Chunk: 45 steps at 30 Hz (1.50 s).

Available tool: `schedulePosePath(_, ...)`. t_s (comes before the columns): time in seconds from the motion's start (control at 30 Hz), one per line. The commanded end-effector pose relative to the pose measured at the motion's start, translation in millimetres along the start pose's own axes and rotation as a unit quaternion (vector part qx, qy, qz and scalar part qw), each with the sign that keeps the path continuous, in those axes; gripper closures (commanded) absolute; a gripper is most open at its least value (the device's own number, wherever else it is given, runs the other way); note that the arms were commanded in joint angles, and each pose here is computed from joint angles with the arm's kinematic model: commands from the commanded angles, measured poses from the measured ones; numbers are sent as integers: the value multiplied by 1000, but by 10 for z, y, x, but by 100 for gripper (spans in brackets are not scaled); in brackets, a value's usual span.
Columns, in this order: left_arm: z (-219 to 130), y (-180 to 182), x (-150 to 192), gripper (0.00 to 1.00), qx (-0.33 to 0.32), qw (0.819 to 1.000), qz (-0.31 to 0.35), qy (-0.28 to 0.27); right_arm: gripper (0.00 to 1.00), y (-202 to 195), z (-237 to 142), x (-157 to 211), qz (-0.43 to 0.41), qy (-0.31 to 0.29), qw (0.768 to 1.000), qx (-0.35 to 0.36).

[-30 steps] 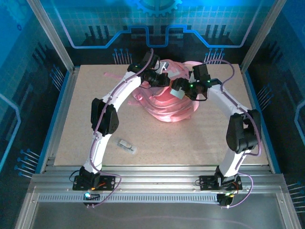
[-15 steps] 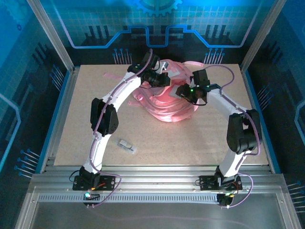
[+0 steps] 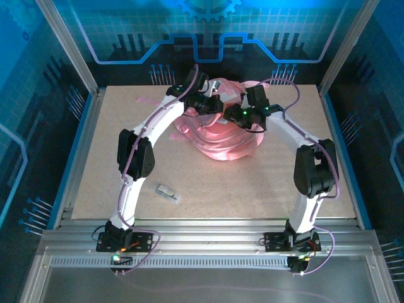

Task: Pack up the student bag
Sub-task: Place the loose stationery in the student bag, then close the student bag at the top-center of the table.

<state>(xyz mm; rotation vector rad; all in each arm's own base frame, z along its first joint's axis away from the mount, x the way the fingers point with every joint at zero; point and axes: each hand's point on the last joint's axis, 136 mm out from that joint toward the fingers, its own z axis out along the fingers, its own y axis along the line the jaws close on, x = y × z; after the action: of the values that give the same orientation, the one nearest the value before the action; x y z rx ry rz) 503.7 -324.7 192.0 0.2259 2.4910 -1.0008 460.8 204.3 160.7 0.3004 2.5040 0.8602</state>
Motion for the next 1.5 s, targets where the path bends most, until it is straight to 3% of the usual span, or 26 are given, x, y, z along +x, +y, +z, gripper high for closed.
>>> schedulePosePath(0.0,-307,-377,-208,100,40,998,18,-44,49,-74,-270,6,-19,-12,999,26)
schedulePosePath(0.07,-312,-393,-221,100,44,998,17,-46,51,-148,-419,-4,-24,-24,999,40)
schedulePosePath(0.17,-325,-426,-238,100,51,997,15,-49,64,-145,-499,11,-28,-33,999,30)
schedulePosePath(0.47,-336,-537,-164,100,61,997,22,-42,80,-111,70,-21,-9,-27,1000,5)
schedulePosePath(0.63,-325,-566,-130,100,66,997,19,-37,82,37,375,-84,-19,-21,999,-15)
schedulePosePath(0.73,-321,-569,-149,100,66,997,16,-39,82,253,421,-87,-27,-15,997,-72)
schedulePosePath(0.83,-308,-512,-168,100,57,997,14,-43,80,347,253,-40,-51,-19,995,-89)
schedulePosePath(1.0,-290,-358,-194,99,44,998,-1,-50,71,202,-179,278,-82,-8,995,-54)
schedulePosePath(1.03,-296,-317,-202,94,44,998,-8,-51,67,199,-255,359,-92,-5,994,-55)
schedulePosePath(1.2,-417,-90,-245,49,46,996,-48,-57,37,409,-578,927,-179,29,978,-103)
schedulePosePath(1.3,-609,-9,-227,28,45,995,-53,-72,26,483,-615,1305,-243,59,965,-85)
schedulePosePath(1.4,-879,76,-149,1,35,994,-49,-94,18,571,-525,1699,-310,86,944,-73)
schedulePosePath(1.47,-1066,202,-65,1,21,992,-56,-110,15,645,-427,1939,-350,105,928,-69)
